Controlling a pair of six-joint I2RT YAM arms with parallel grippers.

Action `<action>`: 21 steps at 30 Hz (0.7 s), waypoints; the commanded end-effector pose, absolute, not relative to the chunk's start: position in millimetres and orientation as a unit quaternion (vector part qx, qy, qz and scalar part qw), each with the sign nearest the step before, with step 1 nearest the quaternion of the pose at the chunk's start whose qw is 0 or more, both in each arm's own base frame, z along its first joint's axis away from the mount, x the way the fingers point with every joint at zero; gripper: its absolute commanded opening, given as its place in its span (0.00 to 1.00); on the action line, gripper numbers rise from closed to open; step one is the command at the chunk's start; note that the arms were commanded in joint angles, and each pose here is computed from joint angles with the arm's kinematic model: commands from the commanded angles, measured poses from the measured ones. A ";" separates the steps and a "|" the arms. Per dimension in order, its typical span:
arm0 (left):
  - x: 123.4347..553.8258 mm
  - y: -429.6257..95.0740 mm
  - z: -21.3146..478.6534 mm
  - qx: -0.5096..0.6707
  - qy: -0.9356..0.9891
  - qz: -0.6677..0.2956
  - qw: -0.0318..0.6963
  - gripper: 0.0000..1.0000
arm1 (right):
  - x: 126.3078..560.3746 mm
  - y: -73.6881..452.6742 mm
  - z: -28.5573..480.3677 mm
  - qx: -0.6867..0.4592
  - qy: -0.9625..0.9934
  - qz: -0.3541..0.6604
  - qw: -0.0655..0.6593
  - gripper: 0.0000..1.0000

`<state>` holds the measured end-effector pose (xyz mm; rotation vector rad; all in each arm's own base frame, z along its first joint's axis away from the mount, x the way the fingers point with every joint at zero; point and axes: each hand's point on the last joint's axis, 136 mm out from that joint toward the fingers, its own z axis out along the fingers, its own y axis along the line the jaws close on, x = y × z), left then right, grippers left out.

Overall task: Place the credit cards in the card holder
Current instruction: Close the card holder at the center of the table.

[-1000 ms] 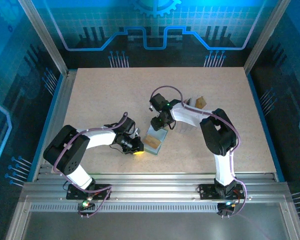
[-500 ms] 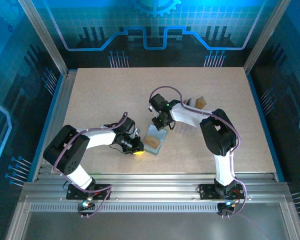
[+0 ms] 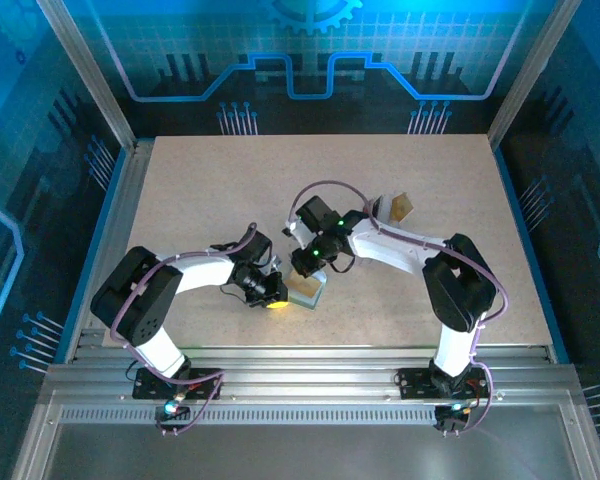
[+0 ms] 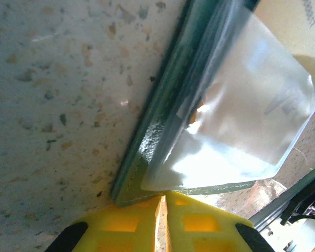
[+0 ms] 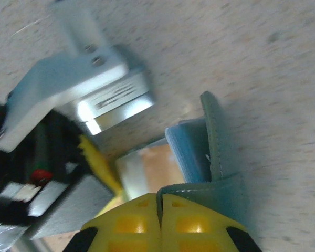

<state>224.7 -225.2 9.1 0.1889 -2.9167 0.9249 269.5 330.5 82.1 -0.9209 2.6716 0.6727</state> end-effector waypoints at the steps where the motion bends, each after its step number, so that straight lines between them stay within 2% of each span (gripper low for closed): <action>1: 264.7 -209.1 -6.6 0.078 -0.964 0.252 -0.037 0.12 | 236.6 346.9 69.6 -0.303 0.907 0.286 0.059 0.00; 9: 269.7 -214.5 -5.4 0.077 -0.962 0.260 -0.041 0.12 | 202.6 353.3 30.5 -0.247 0.909 0.336 -0.016 0.00; 16: 277.9 -216.7 1.0 0.076 -0.961 0.262 -0.048 0.13 | 183.6 348.5 -8.4 -0.212 0.916 0.334 -0.073 0.00; 21: 277.0 -211.4 13.4 0.085 -0.956 0.274 -0.058 0.22 | 185.2 338.9 -23.9 -0.200 0.926 0.309 -0.087 0.00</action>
